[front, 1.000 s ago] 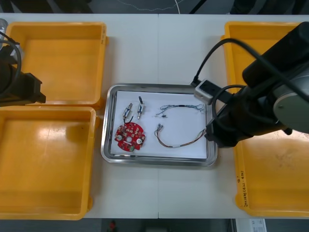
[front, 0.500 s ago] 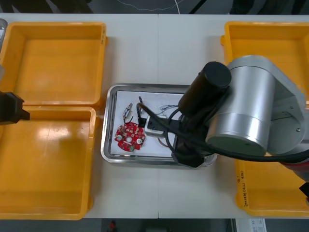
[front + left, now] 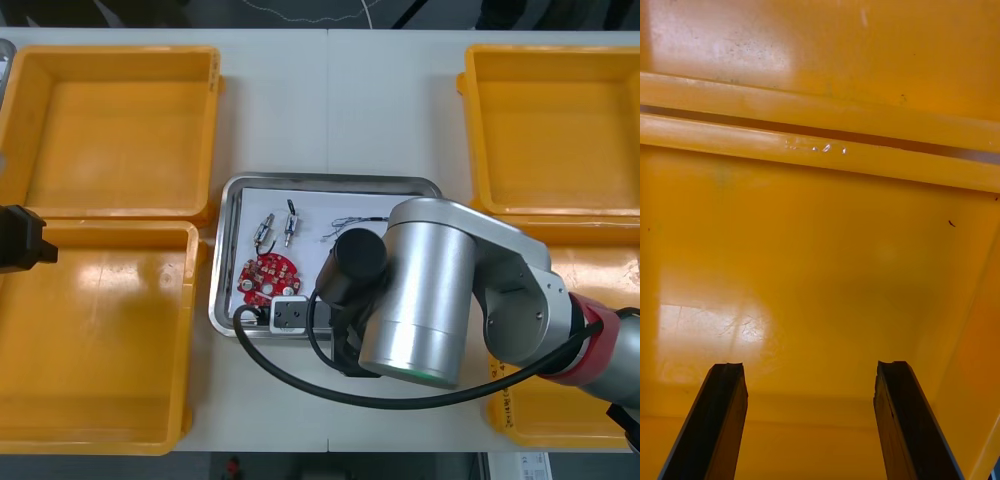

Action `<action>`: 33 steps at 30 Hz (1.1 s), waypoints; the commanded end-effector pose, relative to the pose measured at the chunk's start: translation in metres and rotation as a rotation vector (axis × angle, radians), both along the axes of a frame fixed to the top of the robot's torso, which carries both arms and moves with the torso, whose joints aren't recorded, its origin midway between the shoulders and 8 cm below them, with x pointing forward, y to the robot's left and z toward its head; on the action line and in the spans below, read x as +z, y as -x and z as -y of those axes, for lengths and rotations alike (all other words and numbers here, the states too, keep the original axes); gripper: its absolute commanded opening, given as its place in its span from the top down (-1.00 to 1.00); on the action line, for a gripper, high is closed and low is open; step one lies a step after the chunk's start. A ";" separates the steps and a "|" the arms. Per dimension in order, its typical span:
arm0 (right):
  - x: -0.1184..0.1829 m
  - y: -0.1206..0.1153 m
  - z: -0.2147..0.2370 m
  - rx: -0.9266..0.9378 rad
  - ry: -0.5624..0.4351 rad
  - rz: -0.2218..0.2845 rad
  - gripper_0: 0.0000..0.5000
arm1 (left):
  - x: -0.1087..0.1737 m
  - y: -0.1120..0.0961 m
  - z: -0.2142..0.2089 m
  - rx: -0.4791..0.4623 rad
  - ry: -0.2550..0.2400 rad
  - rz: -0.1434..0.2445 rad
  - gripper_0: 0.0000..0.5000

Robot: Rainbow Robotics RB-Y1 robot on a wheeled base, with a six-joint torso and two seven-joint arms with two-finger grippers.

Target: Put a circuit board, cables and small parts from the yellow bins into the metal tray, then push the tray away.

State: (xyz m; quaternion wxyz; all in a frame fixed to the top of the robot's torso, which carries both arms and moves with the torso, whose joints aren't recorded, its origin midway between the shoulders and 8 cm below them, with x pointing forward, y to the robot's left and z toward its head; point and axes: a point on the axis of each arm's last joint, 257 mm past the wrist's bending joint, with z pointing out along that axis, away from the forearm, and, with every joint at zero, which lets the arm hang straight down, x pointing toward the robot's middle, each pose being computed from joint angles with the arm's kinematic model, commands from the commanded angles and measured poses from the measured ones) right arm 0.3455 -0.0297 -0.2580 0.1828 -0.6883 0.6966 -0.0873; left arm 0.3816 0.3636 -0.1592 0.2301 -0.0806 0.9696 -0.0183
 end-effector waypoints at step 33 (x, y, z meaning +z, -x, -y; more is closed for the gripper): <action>-0.038 -0.016 -0.035 0.061 0.056 0.094 -0.86 | 0.015 0.004 -0.014 -0.069 -0.083 0.022 -1.00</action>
